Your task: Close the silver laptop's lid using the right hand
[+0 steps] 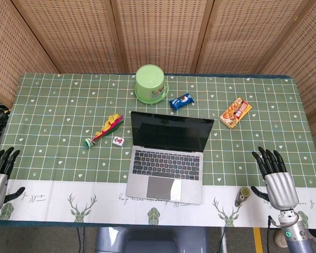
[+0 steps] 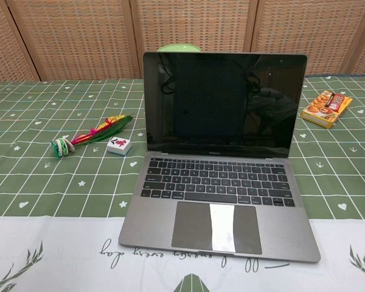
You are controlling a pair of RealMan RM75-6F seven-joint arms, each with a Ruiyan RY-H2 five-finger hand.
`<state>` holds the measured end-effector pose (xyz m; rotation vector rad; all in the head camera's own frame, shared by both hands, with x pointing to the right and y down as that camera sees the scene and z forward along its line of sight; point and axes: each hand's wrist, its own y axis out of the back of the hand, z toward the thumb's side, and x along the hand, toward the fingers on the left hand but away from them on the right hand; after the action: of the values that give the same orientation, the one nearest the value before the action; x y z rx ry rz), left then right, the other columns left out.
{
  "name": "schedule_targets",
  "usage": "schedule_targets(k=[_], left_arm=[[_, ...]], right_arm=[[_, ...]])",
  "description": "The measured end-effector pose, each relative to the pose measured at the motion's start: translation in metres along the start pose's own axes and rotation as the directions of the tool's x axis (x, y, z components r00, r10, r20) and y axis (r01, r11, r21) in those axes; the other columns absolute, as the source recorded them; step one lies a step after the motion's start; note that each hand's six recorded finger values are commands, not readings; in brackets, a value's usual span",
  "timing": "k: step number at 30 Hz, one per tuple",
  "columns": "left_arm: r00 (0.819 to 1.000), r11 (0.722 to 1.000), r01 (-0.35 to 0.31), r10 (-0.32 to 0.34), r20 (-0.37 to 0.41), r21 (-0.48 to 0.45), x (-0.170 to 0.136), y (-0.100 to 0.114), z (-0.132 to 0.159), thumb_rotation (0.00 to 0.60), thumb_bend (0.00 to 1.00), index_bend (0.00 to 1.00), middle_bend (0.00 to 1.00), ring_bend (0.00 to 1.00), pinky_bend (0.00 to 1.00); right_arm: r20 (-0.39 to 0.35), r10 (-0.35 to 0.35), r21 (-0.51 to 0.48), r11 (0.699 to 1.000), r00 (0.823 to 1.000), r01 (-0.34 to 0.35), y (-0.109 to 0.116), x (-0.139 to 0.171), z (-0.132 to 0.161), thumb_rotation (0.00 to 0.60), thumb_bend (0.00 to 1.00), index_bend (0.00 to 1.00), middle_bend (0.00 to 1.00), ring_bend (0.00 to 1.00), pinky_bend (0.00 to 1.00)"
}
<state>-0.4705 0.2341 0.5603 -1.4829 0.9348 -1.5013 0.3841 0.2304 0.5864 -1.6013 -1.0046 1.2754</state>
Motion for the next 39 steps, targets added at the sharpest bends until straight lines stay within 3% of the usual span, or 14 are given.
schedule_targets(k=[24,33,37,39], left_arm=[[1.000,1.000,-0.001,0.001,-0.006,-0.001,0.002,0.001,-0.002,0.600,0.00,0.00,0.00,0.00,0.00],[1.000,1.000,-0.008,0.008,-0.011,-0.003,0.002,0.003,-0.003,0.600,0.00,0.00,0.00,0.00,0.00],[1.000,1.000,-0.003,0.003,-0.018,-0.004,0.003,0.002,-0.005,0.600,0.00,0.00,0.00,0.00,0.00],[1.000,1.000,-0.001,0.001,-0.019,-0.005,0.004,0.002,-0.005,0.600,0.00,0.00,0.00,0.00,0.00]], right_arm=[[-0.006,0.014,-0.046,0.999,1.000,-0.015,-0.002,-0.003,0.003,0.600,0.07,0.00,0.00,0.00,0.00],[-0.017,0.014,-0.229,0.973,1.000,-0.017,0.002,-0.020,0.012,0.600,0.37,0.00,0.00,0.00,0.00],[-0.010,0.039,-0.362,0.931,0.999,-0.039,0.003,-0.039,0.018,0.600,0.46,0.00,0.00,0.00,0.00],[-0.004,0.060,-0.447,0.893,0.998,-0.056,0.004,-0.051,0.022,0.600,0.48,0.00,0.00,0.00,0.00]])
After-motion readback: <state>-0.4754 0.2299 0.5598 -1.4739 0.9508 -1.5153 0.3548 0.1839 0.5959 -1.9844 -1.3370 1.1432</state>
